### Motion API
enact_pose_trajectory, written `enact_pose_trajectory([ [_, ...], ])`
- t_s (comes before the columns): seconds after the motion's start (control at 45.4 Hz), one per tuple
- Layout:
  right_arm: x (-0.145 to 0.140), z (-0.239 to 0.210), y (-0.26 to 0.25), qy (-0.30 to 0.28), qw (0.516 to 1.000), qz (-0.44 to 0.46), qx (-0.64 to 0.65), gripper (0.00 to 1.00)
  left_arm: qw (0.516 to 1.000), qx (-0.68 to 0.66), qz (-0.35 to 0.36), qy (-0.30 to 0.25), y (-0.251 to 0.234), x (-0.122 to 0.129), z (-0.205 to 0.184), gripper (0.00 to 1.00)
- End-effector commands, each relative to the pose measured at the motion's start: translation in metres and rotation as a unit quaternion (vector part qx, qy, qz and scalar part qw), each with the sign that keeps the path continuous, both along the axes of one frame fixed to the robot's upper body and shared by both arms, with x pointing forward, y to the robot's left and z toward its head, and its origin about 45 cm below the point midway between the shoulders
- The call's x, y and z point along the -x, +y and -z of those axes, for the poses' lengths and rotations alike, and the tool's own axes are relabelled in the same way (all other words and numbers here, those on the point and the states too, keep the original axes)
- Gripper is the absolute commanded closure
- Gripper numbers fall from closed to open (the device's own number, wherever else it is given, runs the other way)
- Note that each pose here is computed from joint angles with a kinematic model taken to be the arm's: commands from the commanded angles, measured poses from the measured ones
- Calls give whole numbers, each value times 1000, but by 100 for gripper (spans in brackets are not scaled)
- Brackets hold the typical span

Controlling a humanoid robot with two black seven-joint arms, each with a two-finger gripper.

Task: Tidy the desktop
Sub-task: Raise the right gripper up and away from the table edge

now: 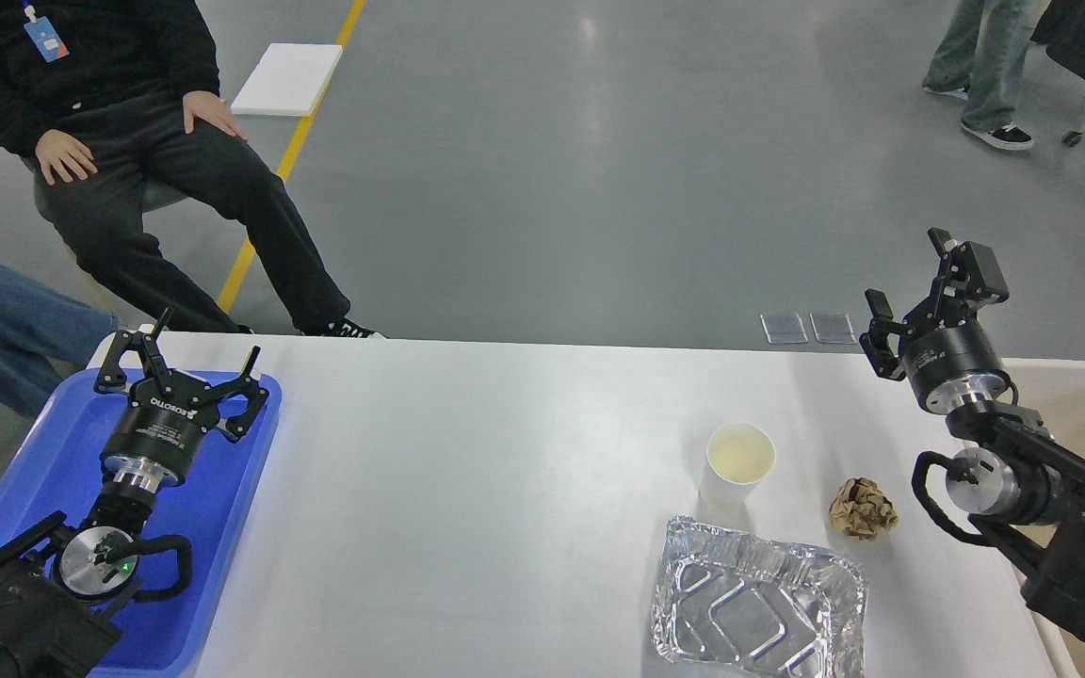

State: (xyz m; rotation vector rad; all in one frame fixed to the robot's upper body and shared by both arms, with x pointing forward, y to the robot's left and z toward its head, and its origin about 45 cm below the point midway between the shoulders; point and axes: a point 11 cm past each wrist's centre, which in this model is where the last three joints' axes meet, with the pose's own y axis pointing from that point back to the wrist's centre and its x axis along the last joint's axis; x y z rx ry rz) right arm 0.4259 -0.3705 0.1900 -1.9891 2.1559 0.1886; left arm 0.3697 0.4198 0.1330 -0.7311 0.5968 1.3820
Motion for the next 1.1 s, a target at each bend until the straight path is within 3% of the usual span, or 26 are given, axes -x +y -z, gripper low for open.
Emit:
enact_pose_trajectory([
  [0.0, -1, 0, -1, 4, 1000, -6, 17, 0, 1000, -1, 0, 1, 0, 0, 0, 1],
  [0.727, -9, -29, -24, -18, 999, 5, 43, 0, 1000, 1, 0, -1, 0, 0, 0, 1],
  [1.079, -2, -26, -37, 15, 992, -32, 121, 0, 1000, 1, 0, 0, 0, 0, 0, 1],
])
